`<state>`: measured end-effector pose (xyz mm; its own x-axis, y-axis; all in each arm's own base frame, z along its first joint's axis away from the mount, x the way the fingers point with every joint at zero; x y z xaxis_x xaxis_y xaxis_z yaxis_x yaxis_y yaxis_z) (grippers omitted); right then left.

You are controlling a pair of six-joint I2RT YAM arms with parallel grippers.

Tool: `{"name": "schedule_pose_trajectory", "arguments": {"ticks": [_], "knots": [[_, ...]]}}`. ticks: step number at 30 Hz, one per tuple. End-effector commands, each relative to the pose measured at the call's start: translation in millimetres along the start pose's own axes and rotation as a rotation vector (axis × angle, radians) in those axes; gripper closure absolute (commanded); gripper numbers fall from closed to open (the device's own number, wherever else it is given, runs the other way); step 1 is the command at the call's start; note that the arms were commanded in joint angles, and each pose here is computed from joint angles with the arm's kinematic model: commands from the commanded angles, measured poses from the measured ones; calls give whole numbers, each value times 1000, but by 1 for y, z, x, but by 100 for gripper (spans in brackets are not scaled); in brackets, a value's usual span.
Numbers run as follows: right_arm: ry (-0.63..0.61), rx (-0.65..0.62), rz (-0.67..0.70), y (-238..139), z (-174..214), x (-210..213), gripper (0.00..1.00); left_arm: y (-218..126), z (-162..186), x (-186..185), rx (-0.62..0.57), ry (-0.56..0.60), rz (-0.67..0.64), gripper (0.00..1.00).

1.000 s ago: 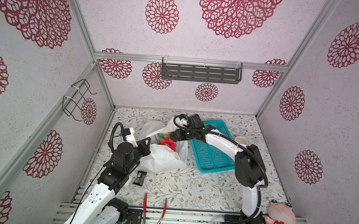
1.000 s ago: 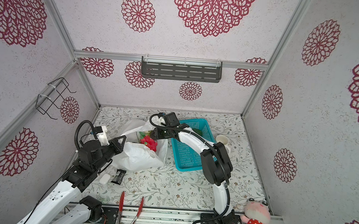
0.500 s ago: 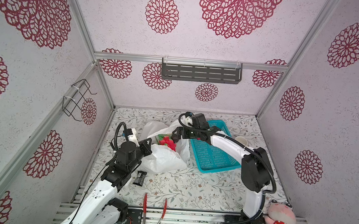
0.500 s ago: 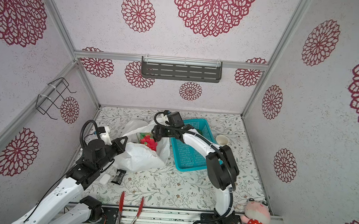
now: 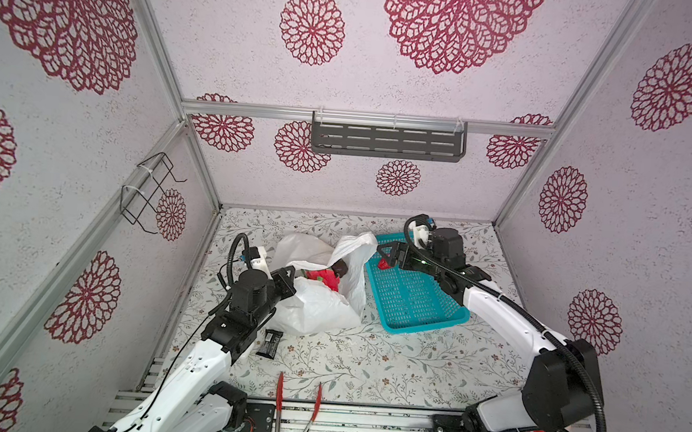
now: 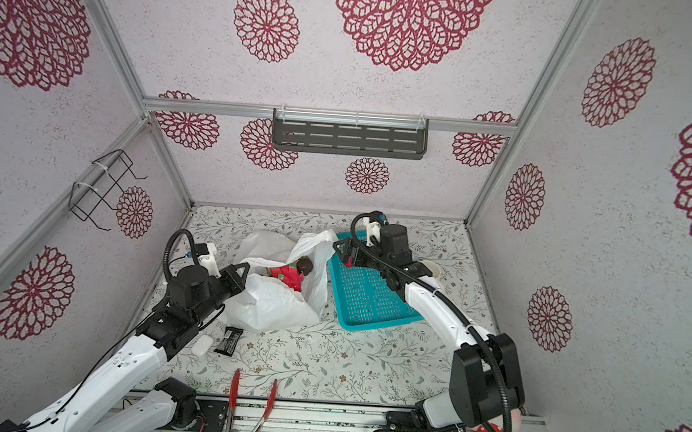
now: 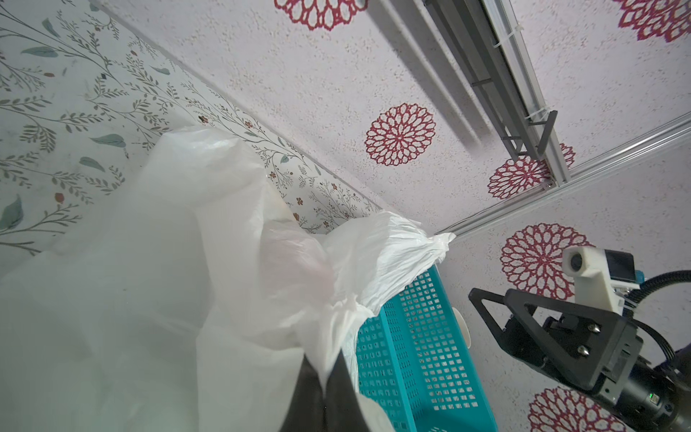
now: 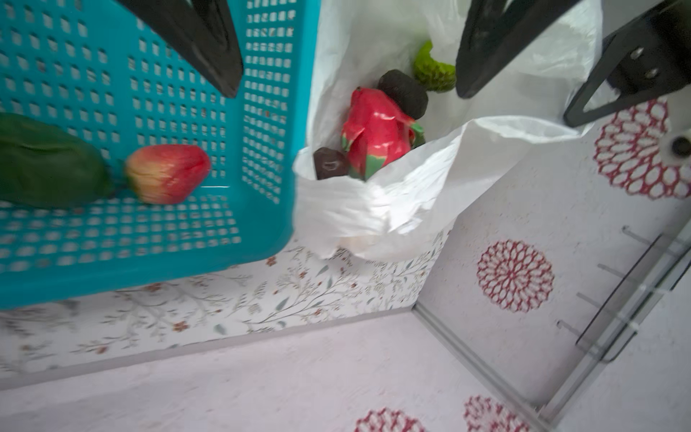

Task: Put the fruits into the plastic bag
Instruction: 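Open the right gripper in the bag and withdraw it over the basket, then lower the right gripper onto the dark green round fruit and grasp it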

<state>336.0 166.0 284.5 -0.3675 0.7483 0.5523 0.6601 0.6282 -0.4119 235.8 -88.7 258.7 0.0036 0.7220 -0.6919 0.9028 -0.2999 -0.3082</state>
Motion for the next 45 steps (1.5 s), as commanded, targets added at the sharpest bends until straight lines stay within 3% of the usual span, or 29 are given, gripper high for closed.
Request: {"name": "schedule_pose_trajectory", "arguments": {"ticks": [1, 4, 12, 21, 31, 37, 41, 44, 45], "knots": [[84, -106, 176, -10, -20, -25, 11, 0, -3, -5, -22, -8, 26, 100], [168, -27, 349, 7, -18, -60, 11, -1, -3, -4, -25, -10, 25, 100], [354, 131, 517, 68, -11, -121, 9, -8, -4, -5, -39, -15, 28, 100], [597, 86, 572, 97, 5, -152, 6, -22, -3, 2, -68, -16, 13, 100], [700, 62, 620, 115, 16, -170, 7, -22, -3, 3, -71, 4, 0, 100], [697, 60, 671, 117, 23, -176, 8, -20, -3, 3, -71, 16, -7, 100], [666, 68, 683, 120, 25, -173, 20, -18, -3, 3, -68, 19, -10, 100], [646, 66, 678, 120, 26, -167, 51, -17, -4, 2, -66, 21, -12, 100], [638, 62, 673, 119, 25, -165, 55, -17, -4, 2, -66, 22, -11, 100]]}}
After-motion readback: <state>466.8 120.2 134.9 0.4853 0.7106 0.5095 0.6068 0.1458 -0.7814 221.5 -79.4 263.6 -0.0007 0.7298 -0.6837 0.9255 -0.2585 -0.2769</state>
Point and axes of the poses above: each gripper's point midway between its finger pads, its own y axis out along the fingers, its own x axis along the line the jaws close on, z = x × y, the point moved 9 cm from there along -y, back along the fingers, and after that the axes turned 1 degree about -y, right-handed, at the moved point
